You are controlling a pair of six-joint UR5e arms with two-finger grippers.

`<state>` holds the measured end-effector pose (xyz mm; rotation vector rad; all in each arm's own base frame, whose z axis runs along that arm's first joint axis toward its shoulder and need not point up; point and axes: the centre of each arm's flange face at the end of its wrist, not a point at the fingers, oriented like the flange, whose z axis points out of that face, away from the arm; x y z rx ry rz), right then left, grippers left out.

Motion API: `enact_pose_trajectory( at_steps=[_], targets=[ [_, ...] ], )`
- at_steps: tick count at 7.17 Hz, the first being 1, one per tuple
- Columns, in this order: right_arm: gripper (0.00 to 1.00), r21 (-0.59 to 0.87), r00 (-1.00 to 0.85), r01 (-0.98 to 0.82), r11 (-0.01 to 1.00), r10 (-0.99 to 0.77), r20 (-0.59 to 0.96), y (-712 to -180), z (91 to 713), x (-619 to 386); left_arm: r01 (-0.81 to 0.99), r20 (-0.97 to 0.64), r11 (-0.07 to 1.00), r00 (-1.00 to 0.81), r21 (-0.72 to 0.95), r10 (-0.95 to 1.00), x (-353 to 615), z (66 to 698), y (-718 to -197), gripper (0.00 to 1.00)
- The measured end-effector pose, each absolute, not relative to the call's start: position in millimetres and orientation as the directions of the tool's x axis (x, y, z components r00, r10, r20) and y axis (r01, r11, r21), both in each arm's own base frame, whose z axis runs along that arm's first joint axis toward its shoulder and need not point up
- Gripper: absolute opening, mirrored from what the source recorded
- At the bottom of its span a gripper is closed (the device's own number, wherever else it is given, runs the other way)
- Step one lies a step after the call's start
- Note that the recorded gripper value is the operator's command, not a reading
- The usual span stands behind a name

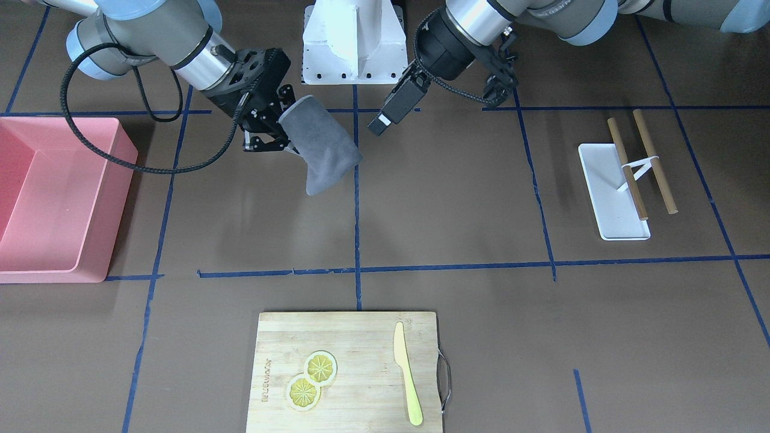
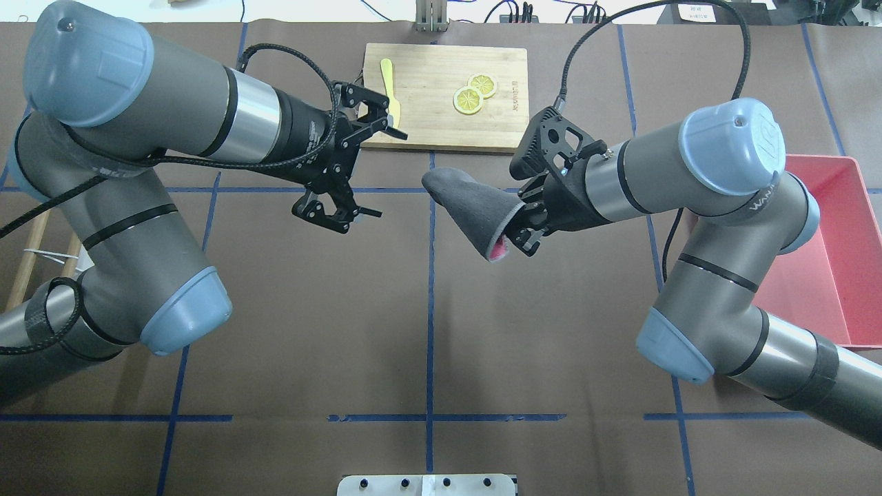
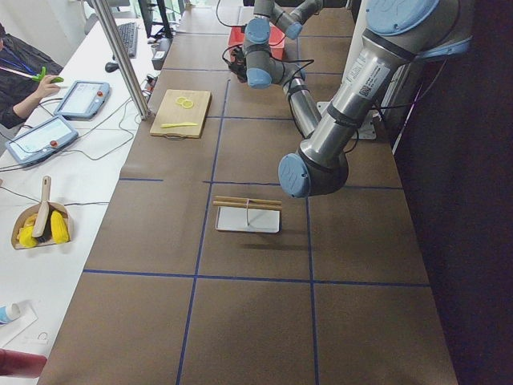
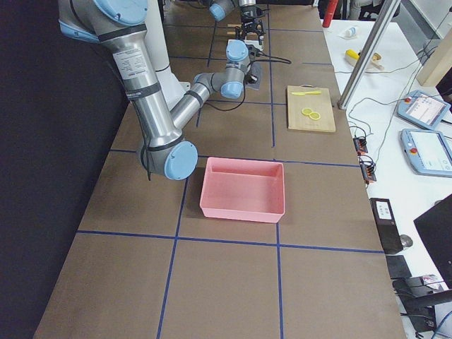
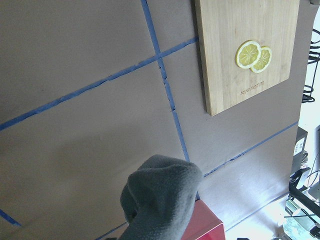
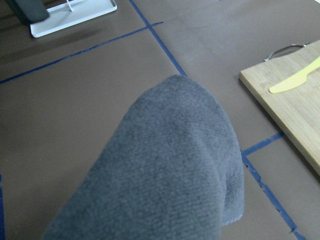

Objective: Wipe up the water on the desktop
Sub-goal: 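Open the left gripper and withdraw it while the right gripper holds the cloth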

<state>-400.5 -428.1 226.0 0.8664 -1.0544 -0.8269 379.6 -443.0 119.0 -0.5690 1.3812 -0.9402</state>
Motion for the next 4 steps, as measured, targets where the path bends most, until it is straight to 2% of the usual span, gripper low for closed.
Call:
enact_pose_trajectory(
  at_steps=[2, 4],
  targets=[
    [0.00, 0.843, 0.407, 0.185, 0.505, -0.820, 0.402, -439.3, 252.4, -398.2, 0.271, -0.691, 0.677, 0.054, -0.684, -0.721, 377.1, 173.5, -444.9, 1.00],
    [0.00, 0.708, 0.517, 0.202, 0.676, -0.688, 0.509, -442.9, 262.7, -397.1, 0.292, -0.807, 0.839, 0.260, -0.458, -0.531, 370.2, 239.2, -442.6, 1.00]
  ],
)
